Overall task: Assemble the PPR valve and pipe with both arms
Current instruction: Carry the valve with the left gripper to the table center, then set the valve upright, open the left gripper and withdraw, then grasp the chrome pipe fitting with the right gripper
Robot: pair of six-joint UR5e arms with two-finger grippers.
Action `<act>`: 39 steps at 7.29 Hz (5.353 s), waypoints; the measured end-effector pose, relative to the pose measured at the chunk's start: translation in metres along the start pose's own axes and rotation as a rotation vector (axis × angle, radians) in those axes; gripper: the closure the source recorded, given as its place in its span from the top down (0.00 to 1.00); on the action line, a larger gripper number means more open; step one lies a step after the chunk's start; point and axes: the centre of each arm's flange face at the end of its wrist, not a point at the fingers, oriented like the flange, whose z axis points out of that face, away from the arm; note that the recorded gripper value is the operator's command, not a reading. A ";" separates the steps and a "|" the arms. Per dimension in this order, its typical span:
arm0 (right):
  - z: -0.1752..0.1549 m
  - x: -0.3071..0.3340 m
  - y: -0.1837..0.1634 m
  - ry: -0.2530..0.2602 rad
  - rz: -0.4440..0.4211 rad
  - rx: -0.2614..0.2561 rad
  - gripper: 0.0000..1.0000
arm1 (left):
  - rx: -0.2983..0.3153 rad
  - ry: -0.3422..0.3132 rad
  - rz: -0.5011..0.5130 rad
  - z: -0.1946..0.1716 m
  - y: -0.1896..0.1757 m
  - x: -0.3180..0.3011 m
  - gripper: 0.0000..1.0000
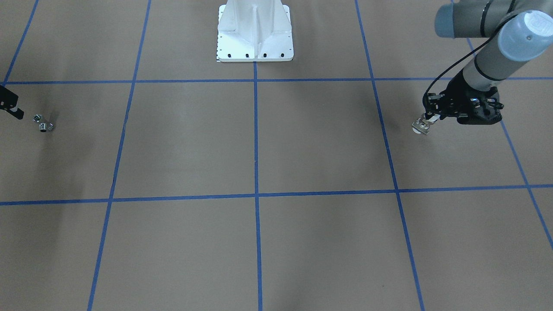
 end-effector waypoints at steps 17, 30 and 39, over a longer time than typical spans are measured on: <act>0.001 0.002 0.002 0.022 -0.001 0.006 1.00 | 0.063 0.011 -0.210 0.052 -0.087 0.435 0.09; 0.001 -0.004 0.002 0.005 0.007 0.001 1.00 | 0.092 0.093 -0.213 0.025 -0.042 0.408 1.00; 0.030 0.004 0.015 0.035 0.017 -0.058 1.00 | 0.080 -0.012 0.110 -0.037 -0.101 0.093 0.99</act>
